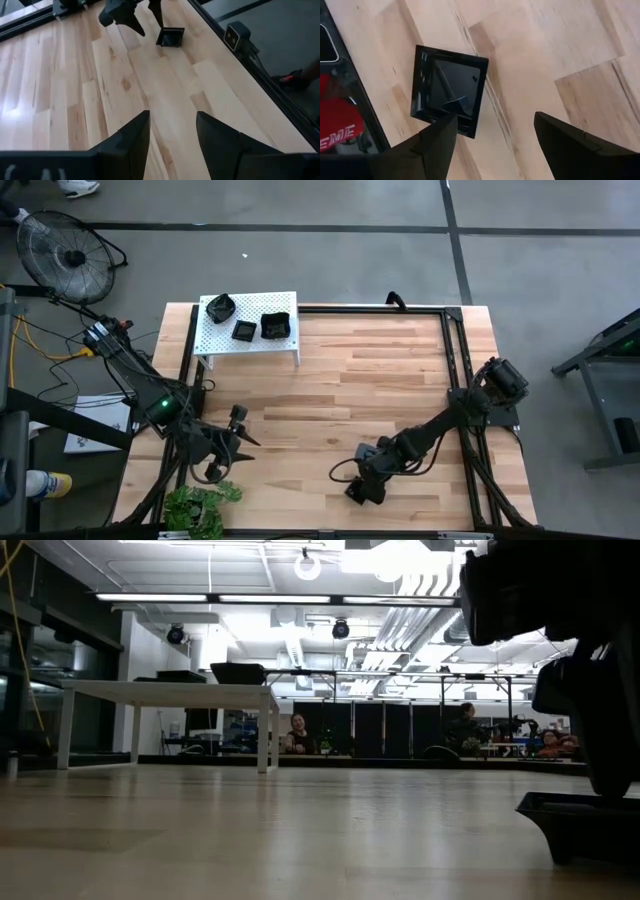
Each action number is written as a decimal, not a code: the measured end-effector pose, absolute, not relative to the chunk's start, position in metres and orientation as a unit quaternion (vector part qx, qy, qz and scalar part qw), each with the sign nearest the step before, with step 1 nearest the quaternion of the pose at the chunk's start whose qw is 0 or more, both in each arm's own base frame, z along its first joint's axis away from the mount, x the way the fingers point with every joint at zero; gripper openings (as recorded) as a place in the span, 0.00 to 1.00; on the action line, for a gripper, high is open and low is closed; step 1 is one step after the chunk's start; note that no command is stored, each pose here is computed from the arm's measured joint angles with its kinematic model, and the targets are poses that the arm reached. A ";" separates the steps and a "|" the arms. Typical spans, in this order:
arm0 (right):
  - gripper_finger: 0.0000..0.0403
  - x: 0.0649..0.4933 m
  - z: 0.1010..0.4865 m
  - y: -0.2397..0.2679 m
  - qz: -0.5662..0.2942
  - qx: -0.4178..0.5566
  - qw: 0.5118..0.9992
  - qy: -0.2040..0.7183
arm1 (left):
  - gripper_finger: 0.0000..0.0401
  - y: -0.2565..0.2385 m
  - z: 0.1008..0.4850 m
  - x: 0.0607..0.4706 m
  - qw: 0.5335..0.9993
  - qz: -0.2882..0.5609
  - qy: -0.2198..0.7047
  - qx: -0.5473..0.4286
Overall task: Pick & Place Mini shaped plates
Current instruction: Stack the black square plate on top of the black square plate on the shelf
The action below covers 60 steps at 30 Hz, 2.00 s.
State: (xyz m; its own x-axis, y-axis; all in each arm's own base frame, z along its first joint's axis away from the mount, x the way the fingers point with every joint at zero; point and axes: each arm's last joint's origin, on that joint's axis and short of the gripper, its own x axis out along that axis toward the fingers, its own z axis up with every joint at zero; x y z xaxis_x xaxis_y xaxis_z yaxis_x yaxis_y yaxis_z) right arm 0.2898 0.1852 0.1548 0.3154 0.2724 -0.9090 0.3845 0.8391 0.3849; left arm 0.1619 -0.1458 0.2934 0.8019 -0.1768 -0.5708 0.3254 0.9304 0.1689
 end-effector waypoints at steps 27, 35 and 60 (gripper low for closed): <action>0.64 0.296 0.145 0.196 -0.046 0.300 0.777 0.552 | 0.39 -0.145 0.293 0.162 0.943 -0.120 0.284 0.127; 0.64 0.298 0.140 0.198 -0.055 0.310 0.773 0.550 | 0.39 -0.145 0.293 0.162 0.942 -0.123 0.285 0.127; 0.07 0.295 0.139 0.200 -0.045 0.283 0.783 0.552 | 0.39 -0.144 0.291 0.161 0.938 -0.122 0.296 0.134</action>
